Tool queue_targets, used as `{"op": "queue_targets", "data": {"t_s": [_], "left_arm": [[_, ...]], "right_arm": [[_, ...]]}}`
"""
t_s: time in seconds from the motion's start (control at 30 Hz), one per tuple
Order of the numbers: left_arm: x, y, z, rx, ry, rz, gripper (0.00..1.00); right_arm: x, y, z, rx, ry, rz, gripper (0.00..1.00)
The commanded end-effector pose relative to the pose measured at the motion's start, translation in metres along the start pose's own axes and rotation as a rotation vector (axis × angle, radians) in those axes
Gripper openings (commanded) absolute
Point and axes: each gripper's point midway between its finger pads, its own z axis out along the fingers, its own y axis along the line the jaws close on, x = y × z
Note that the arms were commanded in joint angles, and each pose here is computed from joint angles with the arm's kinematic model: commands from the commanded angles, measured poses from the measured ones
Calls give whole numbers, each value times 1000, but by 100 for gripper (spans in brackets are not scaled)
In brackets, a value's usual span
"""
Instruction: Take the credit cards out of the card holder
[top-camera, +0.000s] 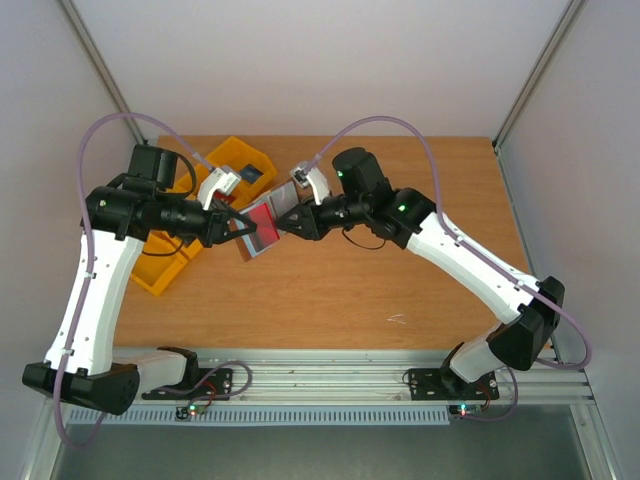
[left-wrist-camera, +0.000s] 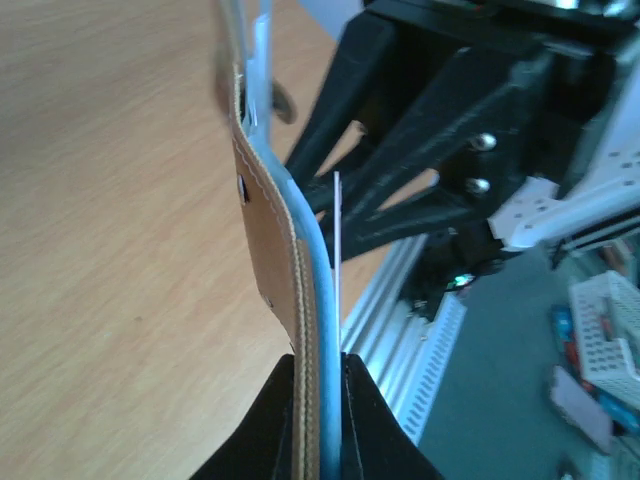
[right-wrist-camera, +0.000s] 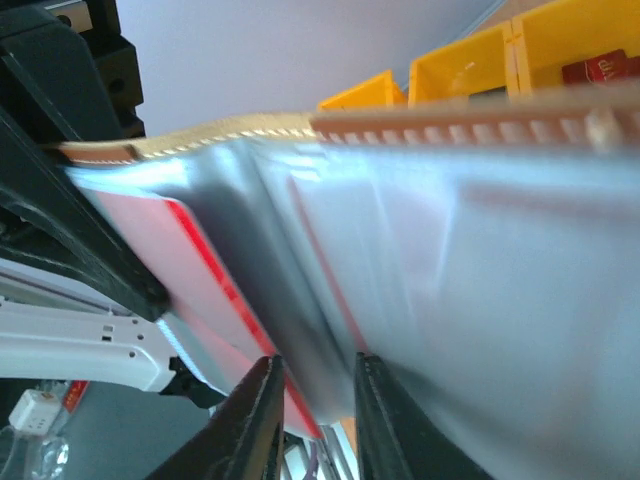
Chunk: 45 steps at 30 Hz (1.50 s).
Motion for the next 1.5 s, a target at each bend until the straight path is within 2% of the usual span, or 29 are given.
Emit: {"op": "queue_targets", "data": {"t_s": [0.0, 0.13, 0.33, 0.63, 0.9, 1.17, 1.4, 1.47], "left_arm": [[-9, -54, -17, 233, -78, 76, 0], [-8, -65, -21, 284, -85, 116, 0], [-7, -66, -22, 287, -87, 133, 0], [-6, -78, -29, 301, -99, 206, 0], [-8, -81, -31, 322, -107, 211, 0], [-8, -81, -30, 324, -107, 211, 0], [-8, -80, -29, 324, -105, 206, 0], [-8, -80, -29, 325, -106, 208, 0]], "right_arm": [[1, 30, -26, -137, 28, -110, 26], [9, 54, -34, -265, 73, -144, 25], [9, 80, -48, -391, 73, -194, 22], [2, 83, -83, -334, 83, -260, 26], [-1, 81, -59, -328, 78, -218, 32], [1, 82, -47, -348, 99, -200, 20], [8, 83, -40, -355, 126, -196, 21], [8, 84, -40, -364, 128, -197, 17]]}}
